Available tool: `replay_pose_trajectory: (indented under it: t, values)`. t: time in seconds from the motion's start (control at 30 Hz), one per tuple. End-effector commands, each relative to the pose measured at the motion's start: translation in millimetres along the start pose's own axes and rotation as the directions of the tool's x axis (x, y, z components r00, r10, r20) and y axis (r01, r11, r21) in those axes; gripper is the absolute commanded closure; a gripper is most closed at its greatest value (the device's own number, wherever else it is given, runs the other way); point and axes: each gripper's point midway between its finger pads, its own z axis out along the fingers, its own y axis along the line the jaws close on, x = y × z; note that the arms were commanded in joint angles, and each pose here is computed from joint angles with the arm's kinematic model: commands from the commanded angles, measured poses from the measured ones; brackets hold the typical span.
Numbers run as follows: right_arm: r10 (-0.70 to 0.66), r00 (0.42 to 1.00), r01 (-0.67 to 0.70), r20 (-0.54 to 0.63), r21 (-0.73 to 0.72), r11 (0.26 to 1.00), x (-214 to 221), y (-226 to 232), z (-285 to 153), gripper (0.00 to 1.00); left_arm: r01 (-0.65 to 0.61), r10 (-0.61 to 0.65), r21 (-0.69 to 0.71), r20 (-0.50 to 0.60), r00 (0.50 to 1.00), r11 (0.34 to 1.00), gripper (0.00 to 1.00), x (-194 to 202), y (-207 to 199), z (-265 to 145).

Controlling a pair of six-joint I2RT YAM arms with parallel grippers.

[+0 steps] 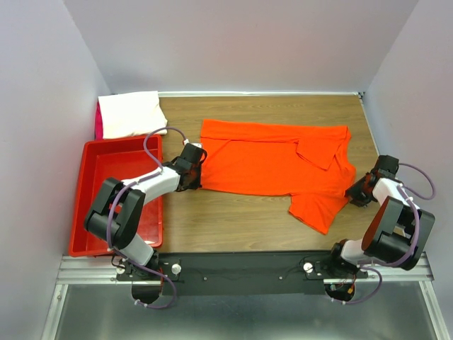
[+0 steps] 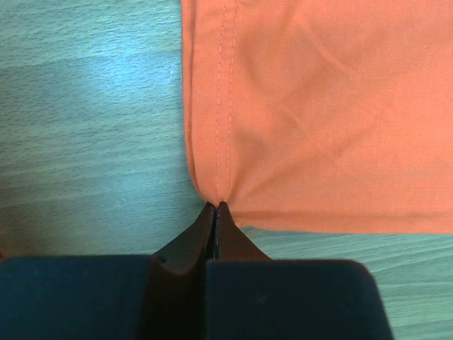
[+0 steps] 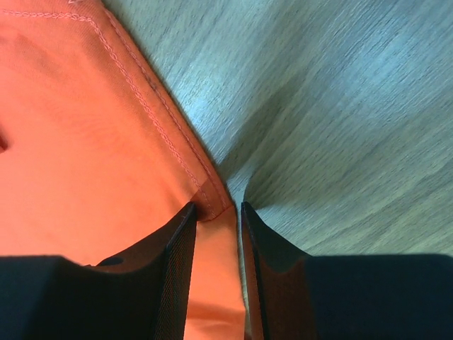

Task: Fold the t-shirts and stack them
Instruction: Fold the tshirt

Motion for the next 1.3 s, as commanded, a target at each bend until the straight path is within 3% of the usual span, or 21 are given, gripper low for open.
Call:
replay_pose_trajectory:
  t: [0.0,0.33,0.43,0.57,0.6,0.7,0.87,1.03,1.27]
  values:
    - [-0.004,1.000,0.004,-0.023,-0.018,1.000,6.5,0.5,0.8,0.61,-0.013,0.013,0.001,-0.025,1.000,1.000,1.00,8.7,3.8,-4.0]
    - [-0.009,0.999,0.008,-0.037,-0.027,1.000,9.2,1.3,6.9,0.63,-0.014,0.014,0.006,-0.019,1.000,1.000,1.00,7.1,2.9,-4.9]
    - [-0.008,0.999,0.008,-0.039,-0.014,1.000,11.4,-1.9,8.3,0.71,-0.015,0.016,0.010,-0.022,1.000,1.000,1.00,7.7,2.3,-4.6]
    - [0.000,1.000,0.000,-0.011,-0.009,1.000,4.5,-1.1,2.4,0.98,-0.008,0.009,0.046,-0.030,0.999,0.999,1.00,9.5,-4.1,-6.0]
    - [0.003,1.000,-0.003,-0.004,-0.007,1.000,3.9,-1.2,-3.9,0.99,-0.012,0.014,0.047,-0.042,0.999,0.999,1.00,12.6,-3.6,-6.7]
    - [0.002,1.000,-0.002,0.020,0.003,1.000,2.4,-3.6,-21.1,0.99,0.004,-0.003,0.024,-0.062,0.998,1.000,1.00,17.8,0.6,-10.4]
    - [-0.005,0.997,0.005,0.073,-0.001,1.000,-18.8,4.0,-44.6,0.99,0.022,-0.018,0.101,-0.049,0.999,0.995,1.00,7.5,-12.0,-21.5]
    - [0.004,0.996,0.005,0.084,-0.113,0.994,-42.1,35.4,-57.9,0.99,0.029,-0.024,0.134,-0.039,0.999,0.991,1.00,-14.1,-10.1,-24.0]
    - [-0.035,0.999,0.039,0.024,-0.160,0.986,-59.9,57.4,-43.5,0.99,0.026,-0.024,0.101,-0.022,0.999,0.995,1.00,-50.6,-2.3,-19.6]
